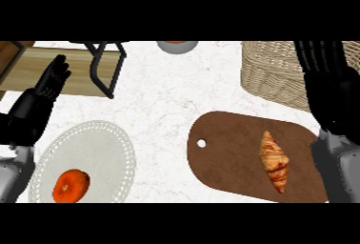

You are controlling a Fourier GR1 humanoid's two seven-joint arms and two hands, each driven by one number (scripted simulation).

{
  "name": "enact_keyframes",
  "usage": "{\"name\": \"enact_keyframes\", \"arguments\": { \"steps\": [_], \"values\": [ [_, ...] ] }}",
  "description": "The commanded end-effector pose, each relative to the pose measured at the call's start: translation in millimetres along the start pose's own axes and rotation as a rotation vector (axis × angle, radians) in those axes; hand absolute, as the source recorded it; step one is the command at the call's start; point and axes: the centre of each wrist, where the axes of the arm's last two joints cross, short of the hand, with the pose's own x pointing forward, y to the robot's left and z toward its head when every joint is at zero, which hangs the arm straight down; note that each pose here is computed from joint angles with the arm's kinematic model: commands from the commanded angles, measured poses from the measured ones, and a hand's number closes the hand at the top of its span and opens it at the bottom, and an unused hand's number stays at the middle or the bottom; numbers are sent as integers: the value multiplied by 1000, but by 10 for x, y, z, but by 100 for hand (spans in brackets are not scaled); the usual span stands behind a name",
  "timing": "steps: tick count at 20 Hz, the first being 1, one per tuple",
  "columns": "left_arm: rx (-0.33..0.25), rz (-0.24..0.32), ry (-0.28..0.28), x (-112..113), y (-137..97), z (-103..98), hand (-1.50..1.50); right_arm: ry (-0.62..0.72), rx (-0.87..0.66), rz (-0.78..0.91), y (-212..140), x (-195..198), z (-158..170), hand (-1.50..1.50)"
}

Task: Pick the croissant from the cutting board and place it in the basket

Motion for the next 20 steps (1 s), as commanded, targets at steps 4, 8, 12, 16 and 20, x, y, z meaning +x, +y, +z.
{"name": "enact_keyframes", "arguments": {
  "steps": [4,8,12,16,20],
  "values": [
    [58,60,186,-292,45,-10,0,226,269,-28,-344,-253,-171,150],
    [17,144,292,-406,-65,39,0,265,840,208,-13,-180,-128,150],
    [81,173,342,-559,38,120,0,111,942,254,696,-324,487,-150],
    [84,178,374,-561,32,116,0,100,854,358,1180,-155,596,-150],
    [97,171,364,-630,-40,152,0,281,843,492,1349,66,492,-150]
  ]
}}
